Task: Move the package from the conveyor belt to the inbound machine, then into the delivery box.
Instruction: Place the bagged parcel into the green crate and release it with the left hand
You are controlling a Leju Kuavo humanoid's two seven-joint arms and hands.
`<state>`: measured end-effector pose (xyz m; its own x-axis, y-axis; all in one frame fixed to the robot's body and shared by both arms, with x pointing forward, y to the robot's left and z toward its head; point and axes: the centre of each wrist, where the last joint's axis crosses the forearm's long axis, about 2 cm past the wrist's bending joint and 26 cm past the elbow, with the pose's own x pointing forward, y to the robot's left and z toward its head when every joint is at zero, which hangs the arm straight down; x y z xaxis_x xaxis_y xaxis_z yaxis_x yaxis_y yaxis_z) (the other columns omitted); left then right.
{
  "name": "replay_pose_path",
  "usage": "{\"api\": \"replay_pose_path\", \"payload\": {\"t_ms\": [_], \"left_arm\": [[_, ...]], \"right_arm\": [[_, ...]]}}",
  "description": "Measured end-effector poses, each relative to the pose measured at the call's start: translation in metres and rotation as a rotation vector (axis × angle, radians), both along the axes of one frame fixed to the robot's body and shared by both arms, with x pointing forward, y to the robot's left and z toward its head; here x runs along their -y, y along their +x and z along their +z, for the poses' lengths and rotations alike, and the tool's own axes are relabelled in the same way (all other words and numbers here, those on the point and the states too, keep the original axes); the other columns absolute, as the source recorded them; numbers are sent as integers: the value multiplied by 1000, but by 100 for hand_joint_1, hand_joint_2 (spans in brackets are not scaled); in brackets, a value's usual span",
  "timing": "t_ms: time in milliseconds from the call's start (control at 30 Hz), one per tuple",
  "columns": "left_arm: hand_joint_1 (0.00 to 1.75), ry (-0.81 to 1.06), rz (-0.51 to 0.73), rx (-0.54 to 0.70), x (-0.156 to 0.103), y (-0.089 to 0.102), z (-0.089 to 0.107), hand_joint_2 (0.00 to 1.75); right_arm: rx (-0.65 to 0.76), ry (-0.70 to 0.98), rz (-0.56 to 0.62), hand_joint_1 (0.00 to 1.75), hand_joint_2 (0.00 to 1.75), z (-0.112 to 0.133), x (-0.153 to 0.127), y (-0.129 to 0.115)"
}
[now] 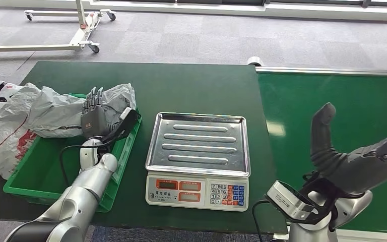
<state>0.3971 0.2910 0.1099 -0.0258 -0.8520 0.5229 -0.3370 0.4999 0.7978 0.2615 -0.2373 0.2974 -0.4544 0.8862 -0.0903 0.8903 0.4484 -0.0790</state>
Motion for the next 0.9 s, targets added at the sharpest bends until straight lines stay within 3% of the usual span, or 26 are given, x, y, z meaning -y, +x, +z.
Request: {"api": "replay_pose_path", "payload": {"t_ms": [133, 267, 367, 500, 700, 900], "left_arm": [[0, -345, -145, 262, 9, -9, 9, 0], [0, -665, -207, 558, 18, -33, 35, 0], [0, -808, -285, 712, 23, -55, 61, 0], [0, -977, -549, 835, 33, -81, 97, 175], [0, -1070, -962, 846, 47, -106, 119, 175], [0, -1056, -1187, 752, 74, -119, 122, 175]], "right_arm": [[-8, 12, -5, 0, 175, -2, 3, 0], [-38, 52, 13, 0, 175, -11, 7, 2], [-72, 96, 41, 0, 175, -21, 9, 3], [-114, 173, 95, 0, 175, -34, 9, 5], [-164, 389, 272, 0, 175, -55, 5, 5], [-187, 608, 494, 0, 175, -64, -13, -3]]}}
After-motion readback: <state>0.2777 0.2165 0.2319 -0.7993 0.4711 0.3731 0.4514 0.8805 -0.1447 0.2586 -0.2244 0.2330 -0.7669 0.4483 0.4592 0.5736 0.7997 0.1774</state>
